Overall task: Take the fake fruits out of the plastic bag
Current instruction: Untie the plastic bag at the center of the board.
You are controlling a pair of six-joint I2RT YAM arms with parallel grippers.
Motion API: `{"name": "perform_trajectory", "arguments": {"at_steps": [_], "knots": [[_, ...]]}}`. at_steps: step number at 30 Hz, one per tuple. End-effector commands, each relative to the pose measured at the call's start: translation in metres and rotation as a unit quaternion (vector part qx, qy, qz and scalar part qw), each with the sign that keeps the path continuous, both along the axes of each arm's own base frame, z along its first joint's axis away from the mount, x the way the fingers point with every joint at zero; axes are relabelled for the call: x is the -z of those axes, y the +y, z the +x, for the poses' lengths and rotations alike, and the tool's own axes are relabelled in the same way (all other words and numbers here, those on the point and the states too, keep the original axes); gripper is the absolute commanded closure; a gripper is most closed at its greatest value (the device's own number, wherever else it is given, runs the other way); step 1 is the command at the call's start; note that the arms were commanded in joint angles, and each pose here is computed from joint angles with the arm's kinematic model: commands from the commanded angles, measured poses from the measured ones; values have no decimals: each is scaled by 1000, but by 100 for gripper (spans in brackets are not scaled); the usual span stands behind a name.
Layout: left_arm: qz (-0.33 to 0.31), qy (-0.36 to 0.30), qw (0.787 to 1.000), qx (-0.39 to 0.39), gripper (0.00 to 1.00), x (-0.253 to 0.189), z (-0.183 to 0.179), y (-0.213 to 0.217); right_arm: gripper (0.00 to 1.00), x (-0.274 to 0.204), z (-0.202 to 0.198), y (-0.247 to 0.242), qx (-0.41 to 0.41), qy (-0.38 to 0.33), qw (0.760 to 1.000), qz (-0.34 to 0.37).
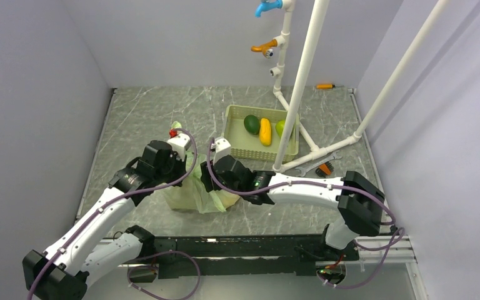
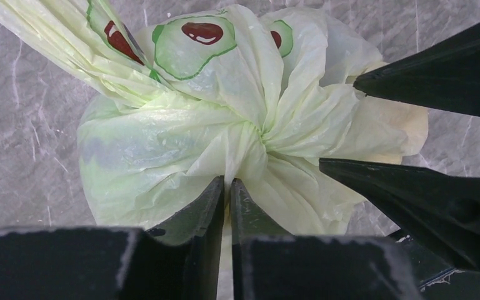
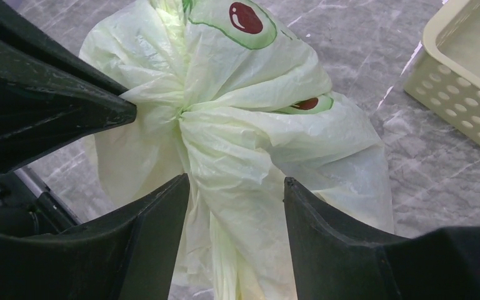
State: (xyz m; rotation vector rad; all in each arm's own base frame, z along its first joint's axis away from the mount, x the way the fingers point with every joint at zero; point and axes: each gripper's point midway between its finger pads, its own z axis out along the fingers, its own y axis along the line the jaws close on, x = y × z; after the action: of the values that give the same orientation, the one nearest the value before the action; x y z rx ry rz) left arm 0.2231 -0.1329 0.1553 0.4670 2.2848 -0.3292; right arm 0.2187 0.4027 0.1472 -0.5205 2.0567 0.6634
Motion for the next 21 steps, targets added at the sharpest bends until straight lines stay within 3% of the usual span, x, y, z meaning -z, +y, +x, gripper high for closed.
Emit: {"name": "perform_trajectory", "arguments": {"at_steps": [1,3,6,9,11,15,18,21], "knots": [[-10,-9,1000,17,94,-3,0,-6,41,-22,8,11,7,-19,1000,18],[-4,-9,1000,11,100,-3,1,-4,43,-22,9,10,10,-19,1000,17],[0,-6,1000,-1,100,-3,1,0,49,-21,11,6,23,-20,999,14],[8,-17,1000,-22,100,-6,5,7,64,-20,11,6,23,-15,999,22],[5,-23,999,-26,100,-8,5,8,67,-22,11,10,20,-12,999,28],[-5,-35,999,-21,100,-12,4,7,36,-25,5,24,-13,-6,999,32],[-3,-31,999,-21,100,-11,4,6,35,-19,6,27,-9,3,1000,29],[1,-26,999,-21,100,-10,4,7,40,-17,7,29,-4,7,1000,27]]}}
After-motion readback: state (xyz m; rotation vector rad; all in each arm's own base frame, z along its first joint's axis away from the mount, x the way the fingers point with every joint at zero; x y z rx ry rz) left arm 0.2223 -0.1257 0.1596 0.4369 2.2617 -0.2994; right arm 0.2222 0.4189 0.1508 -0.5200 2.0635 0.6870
